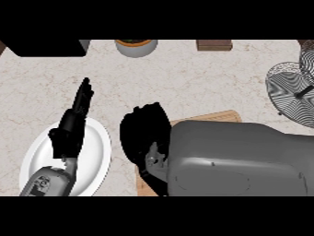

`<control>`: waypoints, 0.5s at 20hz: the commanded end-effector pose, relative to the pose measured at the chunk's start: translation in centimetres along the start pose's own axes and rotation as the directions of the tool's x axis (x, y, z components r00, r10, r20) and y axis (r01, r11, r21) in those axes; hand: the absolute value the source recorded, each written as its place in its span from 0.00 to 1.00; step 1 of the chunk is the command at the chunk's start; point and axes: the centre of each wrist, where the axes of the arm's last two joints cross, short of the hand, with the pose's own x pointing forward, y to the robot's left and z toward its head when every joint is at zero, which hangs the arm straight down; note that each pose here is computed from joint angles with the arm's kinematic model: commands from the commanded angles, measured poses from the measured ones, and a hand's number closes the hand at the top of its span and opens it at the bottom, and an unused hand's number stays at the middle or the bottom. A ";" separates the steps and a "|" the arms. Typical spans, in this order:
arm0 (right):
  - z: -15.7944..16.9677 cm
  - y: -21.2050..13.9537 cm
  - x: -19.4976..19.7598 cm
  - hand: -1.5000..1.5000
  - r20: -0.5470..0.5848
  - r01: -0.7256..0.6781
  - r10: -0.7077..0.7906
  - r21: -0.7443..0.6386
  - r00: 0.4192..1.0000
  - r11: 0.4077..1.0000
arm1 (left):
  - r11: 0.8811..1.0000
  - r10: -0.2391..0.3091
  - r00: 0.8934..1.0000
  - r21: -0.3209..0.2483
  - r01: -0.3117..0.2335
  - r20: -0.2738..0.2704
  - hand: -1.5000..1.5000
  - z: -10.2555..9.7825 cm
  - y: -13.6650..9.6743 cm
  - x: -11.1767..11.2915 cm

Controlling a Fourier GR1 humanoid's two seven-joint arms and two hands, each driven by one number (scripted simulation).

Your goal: Pick the squash from the cutting board and place it in the tiered basket

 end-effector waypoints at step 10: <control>-1.6 1.8 -2.1 0.00 -0.265 -0.030 0.034 0.018 0.964 0.999 | 1.000 0.005 1.000 0.016 -0.005 -0.001 0.50 0.1 -0.7 -0.7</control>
